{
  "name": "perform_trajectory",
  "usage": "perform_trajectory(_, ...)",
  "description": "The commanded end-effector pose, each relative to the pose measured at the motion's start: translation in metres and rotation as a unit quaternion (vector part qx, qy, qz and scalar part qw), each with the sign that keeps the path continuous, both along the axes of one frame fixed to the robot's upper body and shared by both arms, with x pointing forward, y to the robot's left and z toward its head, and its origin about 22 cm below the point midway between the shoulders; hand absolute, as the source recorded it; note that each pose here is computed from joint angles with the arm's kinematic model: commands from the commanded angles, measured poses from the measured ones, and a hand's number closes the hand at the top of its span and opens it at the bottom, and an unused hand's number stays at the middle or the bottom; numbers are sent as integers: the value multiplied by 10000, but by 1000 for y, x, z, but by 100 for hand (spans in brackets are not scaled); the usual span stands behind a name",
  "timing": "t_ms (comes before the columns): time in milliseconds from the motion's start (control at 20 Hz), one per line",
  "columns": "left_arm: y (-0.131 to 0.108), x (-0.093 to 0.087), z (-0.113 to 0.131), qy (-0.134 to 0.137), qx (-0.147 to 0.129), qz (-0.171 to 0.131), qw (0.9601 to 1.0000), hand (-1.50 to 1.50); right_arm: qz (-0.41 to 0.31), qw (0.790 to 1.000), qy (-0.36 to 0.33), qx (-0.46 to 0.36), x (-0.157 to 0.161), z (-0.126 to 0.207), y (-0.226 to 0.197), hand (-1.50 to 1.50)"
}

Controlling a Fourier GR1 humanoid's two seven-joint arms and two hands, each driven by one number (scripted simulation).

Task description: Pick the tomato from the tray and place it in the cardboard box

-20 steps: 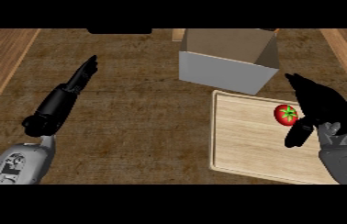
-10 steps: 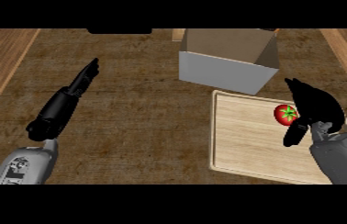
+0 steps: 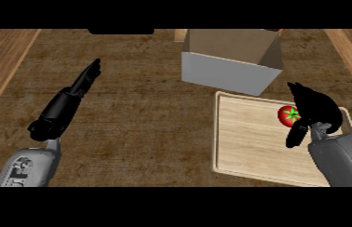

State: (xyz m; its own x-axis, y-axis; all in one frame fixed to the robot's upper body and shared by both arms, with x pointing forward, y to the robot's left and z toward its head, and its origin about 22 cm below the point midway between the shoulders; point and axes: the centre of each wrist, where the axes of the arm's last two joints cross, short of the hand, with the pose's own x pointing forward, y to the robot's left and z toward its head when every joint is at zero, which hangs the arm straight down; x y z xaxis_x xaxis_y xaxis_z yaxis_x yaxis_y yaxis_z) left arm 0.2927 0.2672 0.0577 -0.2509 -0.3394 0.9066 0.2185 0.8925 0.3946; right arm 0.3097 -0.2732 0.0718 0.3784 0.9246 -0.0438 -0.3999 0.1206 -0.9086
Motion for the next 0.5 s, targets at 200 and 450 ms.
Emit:
perform_trajectory(200, 7, -9, 6, -5, 10, -7, 10000, 0, -210, 9997, 42, -96, -14, -38, 0, -150)
perform_trajectory(450, 9, 9, 21, 6, -3, -28, 10000, 0, 48, 9998, 148, 154, 11, -34, -28, -150)
